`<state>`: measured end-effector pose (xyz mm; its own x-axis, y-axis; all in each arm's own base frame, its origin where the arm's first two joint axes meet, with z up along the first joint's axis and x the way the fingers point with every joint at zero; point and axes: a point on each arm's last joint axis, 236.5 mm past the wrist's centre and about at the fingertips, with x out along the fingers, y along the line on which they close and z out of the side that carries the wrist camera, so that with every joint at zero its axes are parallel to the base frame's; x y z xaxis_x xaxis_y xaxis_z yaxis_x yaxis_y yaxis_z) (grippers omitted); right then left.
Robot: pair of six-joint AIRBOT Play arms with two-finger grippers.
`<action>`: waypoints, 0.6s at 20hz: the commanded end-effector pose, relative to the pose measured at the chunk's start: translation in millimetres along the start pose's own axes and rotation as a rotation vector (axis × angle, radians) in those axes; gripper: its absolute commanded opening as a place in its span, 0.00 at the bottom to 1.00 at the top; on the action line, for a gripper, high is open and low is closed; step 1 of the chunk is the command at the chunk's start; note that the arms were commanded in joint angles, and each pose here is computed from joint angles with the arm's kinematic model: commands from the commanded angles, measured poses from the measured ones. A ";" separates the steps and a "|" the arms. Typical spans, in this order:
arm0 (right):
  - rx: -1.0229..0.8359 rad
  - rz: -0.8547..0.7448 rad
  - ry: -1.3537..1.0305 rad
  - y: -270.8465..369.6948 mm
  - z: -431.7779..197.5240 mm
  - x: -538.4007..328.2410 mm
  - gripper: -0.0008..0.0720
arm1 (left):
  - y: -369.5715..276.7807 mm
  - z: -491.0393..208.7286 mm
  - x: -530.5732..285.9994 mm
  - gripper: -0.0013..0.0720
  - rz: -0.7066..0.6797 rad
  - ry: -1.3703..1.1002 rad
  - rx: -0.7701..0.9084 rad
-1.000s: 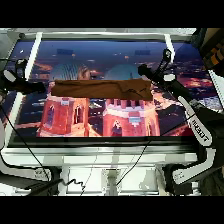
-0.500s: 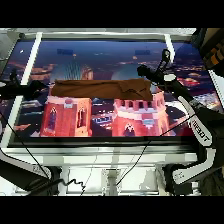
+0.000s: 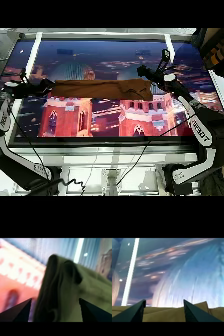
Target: Fold the clothes and pants, and hang the long-sleeved shirts on hangers.
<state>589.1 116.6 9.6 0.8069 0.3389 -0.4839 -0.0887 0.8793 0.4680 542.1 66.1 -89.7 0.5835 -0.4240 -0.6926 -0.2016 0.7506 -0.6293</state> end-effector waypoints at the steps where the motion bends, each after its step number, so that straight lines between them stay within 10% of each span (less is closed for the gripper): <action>1: -0.002 0.003 0.002 1.4 -0.4 -0.1 0.73 | -0.5 -11.7 22.9 0.92 0.026 0.019 -0.028; 12: -0.002 0.053 0.062 13.3 -14.4 -1.0 0.73 | -48.9 -57.6 35.4 0.61 -0.076 0.180 0.147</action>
<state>583.8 124.8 6.9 0.7844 0.3735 -0.4952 -0.1109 0.8700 0.4804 530.3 7.1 -107.1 0.4693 -0.5232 -0.7113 -0.1157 0.7622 -0.6369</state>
